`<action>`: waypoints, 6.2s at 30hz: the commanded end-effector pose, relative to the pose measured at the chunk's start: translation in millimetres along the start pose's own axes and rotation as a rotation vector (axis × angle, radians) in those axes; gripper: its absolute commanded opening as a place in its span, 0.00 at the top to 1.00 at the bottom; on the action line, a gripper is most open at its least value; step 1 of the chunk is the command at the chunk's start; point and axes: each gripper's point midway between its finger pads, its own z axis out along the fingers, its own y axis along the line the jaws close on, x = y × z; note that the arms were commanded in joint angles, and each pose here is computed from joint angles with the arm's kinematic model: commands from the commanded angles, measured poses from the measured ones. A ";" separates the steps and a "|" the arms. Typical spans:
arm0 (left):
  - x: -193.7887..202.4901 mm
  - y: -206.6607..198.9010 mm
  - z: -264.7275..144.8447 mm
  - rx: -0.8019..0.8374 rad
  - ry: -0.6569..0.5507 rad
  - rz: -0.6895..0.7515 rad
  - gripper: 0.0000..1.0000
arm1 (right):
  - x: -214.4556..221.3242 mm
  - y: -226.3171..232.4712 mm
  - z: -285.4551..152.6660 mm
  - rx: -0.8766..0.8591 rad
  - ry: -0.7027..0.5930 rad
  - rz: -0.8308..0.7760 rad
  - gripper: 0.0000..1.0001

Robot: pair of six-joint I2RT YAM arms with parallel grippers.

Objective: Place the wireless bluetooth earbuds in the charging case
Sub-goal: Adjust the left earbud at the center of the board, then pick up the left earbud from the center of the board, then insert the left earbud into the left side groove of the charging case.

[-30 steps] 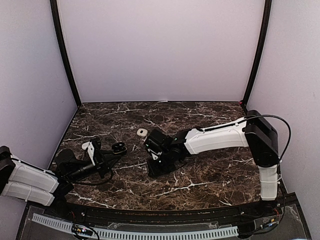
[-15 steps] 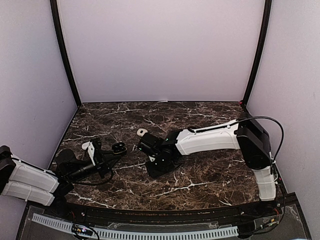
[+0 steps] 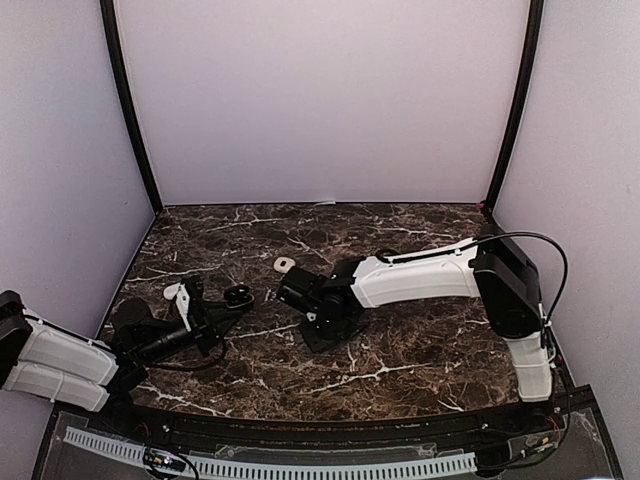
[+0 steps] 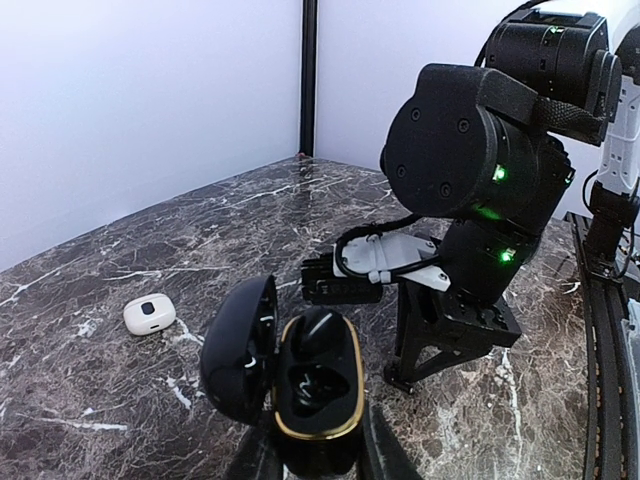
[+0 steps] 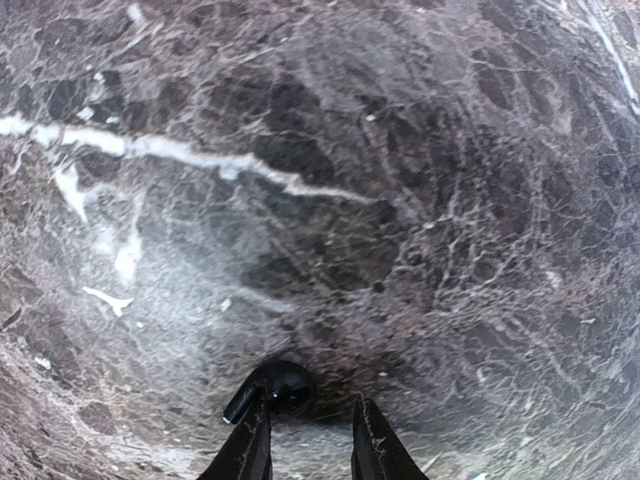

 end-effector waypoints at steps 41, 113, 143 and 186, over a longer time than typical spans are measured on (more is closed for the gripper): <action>-11.5 0.2 2.4 0.008 -0.036 -0.001 0.81 | -16.7 -41.5 -4.2 0.037 0.077 0.556 0.62; -47.7 -94.6 33.4 0.732 -0.032 -0.216 0.86 | -60.5 49.2 -269.4 -0.832 -0.980 -0.572 1.00; -48.2 -98.0 98.1 0.560 0.010 0.151 0.87 | -32.6 28.0 -247.6 -0.626 -1.184 -0.788 1.00; -69.2 -78.9 113.3 0.310 -0.124 0.143 0.87 | -59.5 20.8 -241.2 -0.405 -1.361 -0.425 1.00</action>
